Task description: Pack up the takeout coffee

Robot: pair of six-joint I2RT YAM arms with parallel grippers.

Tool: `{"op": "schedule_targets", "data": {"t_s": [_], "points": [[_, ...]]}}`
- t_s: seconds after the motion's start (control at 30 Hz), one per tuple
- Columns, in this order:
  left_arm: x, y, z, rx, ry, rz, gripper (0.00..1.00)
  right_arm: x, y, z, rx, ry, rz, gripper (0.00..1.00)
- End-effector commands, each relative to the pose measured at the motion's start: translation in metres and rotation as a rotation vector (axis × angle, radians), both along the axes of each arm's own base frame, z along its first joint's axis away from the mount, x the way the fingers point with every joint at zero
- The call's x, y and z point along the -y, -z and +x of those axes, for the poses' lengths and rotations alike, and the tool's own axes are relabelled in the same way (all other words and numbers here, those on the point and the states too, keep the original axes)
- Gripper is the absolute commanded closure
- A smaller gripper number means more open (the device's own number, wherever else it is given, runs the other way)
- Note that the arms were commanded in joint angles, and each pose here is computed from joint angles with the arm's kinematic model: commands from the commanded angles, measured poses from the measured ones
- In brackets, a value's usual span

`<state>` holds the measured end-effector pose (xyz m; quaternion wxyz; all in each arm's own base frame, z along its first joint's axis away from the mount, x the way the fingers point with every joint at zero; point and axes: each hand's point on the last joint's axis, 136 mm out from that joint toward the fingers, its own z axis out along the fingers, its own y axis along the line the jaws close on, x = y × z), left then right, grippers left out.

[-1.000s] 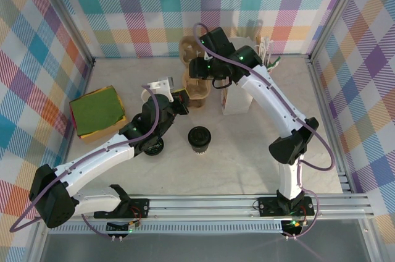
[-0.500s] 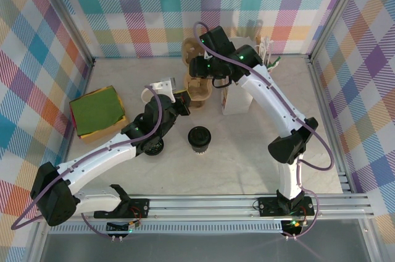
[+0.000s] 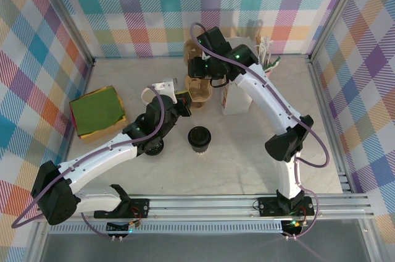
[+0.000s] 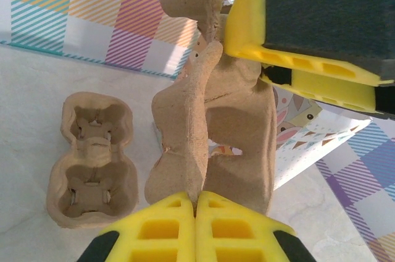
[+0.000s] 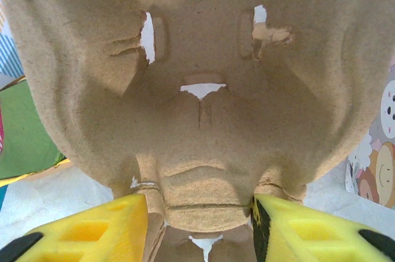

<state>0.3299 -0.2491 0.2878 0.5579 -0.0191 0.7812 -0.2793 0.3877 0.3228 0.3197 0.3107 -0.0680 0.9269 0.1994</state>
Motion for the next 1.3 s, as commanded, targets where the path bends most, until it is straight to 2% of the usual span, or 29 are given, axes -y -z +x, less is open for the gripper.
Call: {"op": "schedule_targets", "data": {"t_s": [0.0,0.37,0.63,0.97,1.07,1.27], "points": [[0.005,-0.0194,-0.0033,0.054,0.012,-0.016,0.95,-0.0002,-0.0051,-0.0011,-0.01,-0.002,0.02,0.52],[0.0069,-0.0206,-0.005,0.063,0.023,-0.015,0.96,0.0005,0.0015,0.0008,-0.048,-0.007,0.038,0.49],[0.0081,-0.0199,-0.0052,0.063,0.028,-0.01,0.97,0.0,0.0028,0.0026,-0.047,-0.008,0.039,0.5],[0.0076,-0.0187,-0.0047,0.059,0.024,-0.005,0.96,-0.0015,0.0016,0.0018,-0.045,-0.016,0.046,0.61],[0.0076,-0.0176,-0.0045,0.057,0.023,-0.002,0.94,-0.0018,0.0001,0.0012,-0.042,-0.021,0.049,0.68],[0.0069,-0.0167,-0.0043,0.056,0.018,0.0,0.9,-0.0008,-0.0003,0.0013,-0.039,-0.019,0.046,0.62]]}}
